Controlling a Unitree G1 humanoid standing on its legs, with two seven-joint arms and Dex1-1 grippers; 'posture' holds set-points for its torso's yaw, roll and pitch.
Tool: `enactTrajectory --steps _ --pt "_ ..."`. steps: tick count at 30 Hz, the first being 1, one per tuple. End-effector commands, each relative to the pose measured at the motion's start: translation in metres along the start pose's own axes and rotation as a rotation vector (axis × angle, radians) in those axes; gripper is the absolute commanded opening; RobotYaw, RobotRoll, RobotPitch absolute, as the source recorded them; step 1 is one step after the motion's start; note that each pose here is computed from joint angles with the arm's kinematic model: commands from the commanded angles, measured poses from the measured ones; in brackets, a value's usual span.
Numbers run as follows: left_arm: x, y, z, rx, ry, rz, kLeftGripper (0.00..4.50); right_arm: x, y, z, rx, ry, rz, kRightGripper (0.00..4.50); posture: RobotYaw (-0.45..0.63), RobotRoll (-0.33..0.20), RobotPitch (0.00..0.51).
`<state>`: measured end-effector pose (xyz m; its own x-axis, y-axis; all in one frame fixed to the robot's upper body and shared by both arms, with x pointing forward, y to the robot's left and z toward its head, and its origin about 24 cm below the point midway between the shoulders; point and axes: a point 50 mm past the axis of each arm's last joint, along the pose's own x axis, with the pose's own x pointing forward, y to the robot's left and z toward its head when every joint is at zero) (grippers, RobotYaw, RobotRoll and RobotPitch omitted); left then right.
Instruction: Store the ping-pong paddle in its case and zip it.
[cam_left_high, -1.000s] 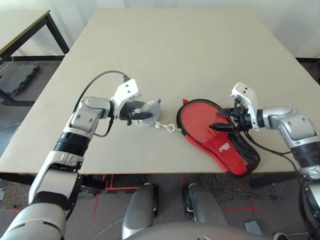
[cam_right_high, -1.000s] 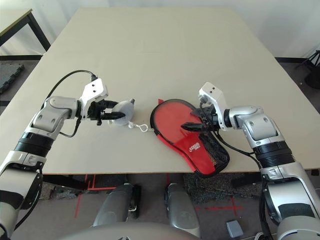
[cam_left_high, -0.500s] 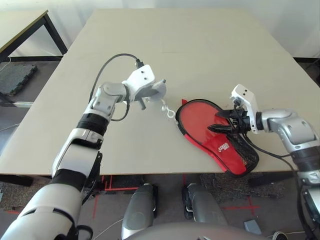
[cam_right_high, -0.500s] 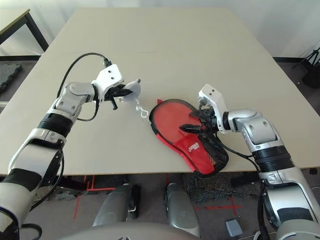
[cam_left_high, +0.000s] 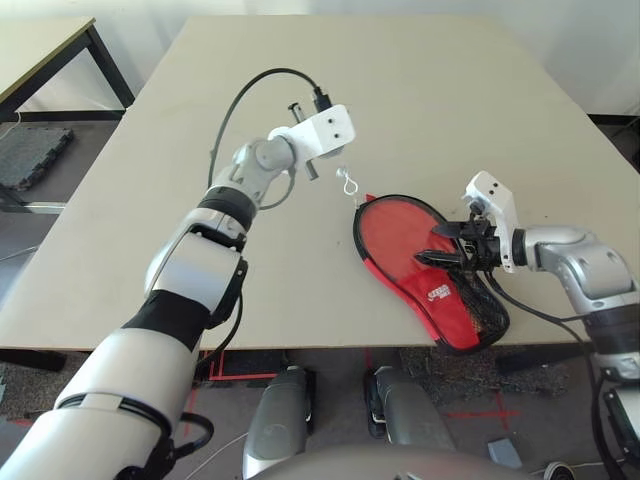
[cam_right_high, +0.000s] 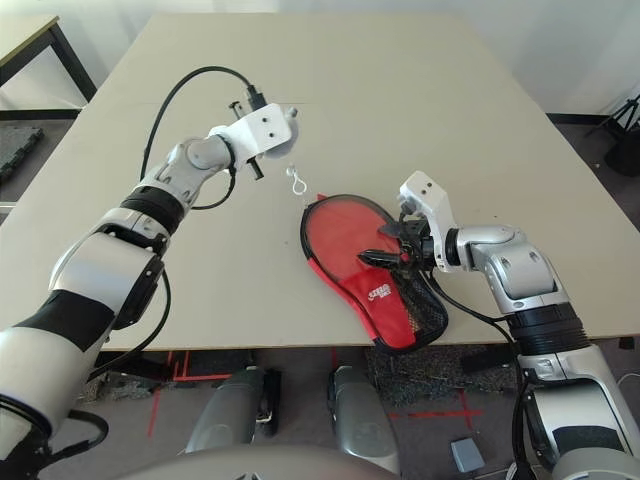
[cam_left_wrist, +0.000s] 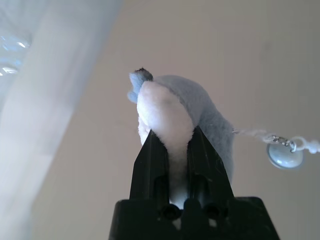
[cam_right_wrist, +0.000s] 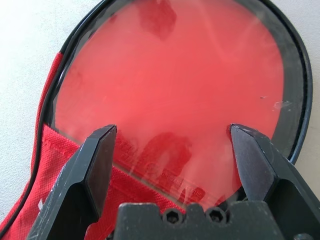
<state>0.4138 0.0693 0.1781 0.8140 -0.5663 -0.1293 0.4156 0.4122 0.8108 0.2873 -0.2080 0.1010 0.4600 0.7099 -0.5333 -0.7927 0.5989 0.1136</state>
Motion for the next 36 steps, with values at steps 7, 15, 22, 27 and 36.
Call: enactTrajectory --steps 7,15,22,27,36 --pt "0.016 -0.037 0.023 0.102 -0.029 -0.096 0.16 0.010 0.014 -0.028 0.119 0.084 0.036 4.50 -0.07 0.000 0.148" --pt "0.012 -0.050 -0.003 0.212 0.118 -0.135 0.16 0.012 0.017 -0.031 0.133 0.091 0.041 4.50 -0.07 0.000 0.154" --pt "0.015 -0.047 0.003 0.316 0.135 -0.119 0.16 0.012 0.021 -0.040 0.152 0.127 0.045 4.50 -0.09 0.000 0.156" --pt "0.021 -0.042 0.022 0.332 0.072 -0.066 0.16 0.011 0.024 -0.046 0.157 0.162 0.041 4.50 -0.10 0.000 0.158" --pt "0.029 -0.027 0.065 0.283 -0.109 0.077 0.16 0.010 0.027 -0.054 0.131 0.232 0.042 4.50 -0.11 0.000 0.162"
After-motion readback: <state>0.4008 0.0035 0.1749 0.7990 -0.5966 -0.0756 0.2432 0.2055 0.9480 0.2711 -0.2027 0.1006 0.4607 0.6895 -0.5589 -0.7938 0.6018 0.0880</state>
